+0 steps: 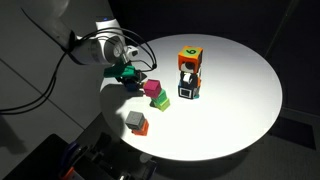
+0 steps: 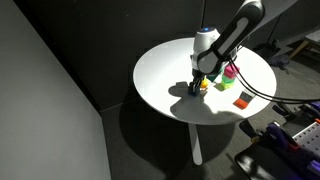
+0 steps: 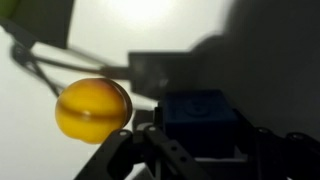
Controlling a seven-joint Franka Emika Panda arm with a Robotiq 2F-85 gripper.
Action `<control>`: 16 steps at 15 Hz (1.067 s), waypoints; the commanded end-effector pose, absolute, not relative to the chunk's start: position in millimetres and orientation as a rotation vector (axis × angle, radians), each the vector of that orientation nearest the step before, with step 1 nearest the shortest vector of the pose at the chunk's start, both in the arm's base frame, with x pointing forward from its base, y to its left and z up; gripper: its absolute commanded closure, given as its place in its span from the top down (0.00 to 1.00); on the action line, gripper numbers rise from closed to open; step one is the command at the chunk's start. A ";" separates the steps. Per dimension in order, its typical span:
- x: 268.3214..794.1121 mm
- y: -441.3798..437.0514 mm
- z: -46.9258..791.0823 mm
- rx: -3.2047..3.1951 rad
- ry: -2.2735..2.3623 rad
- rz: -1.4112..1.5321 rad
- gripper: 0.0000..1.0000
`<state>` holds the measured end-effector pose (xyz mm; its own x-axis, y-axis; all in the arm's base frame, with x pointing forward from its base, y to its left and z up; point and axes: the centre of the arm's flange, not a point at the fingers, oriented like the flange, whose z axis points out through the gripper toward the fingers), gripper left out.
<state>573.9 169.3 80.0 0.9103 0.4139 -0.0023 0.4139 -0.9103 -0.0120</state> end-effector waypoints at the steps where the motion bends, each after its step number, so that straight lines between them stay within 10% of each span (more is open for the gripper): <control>1: 579.1 169.9 81.5 -3.060 -0.665 -0.011 0.99; 16: 590.3 145.5 122.2 -3.020 -0.570 -0.098 1.00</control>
<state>587.8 153.7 102.1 0.9285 0.3692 0.0404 0.3709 -0.9275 -0.0471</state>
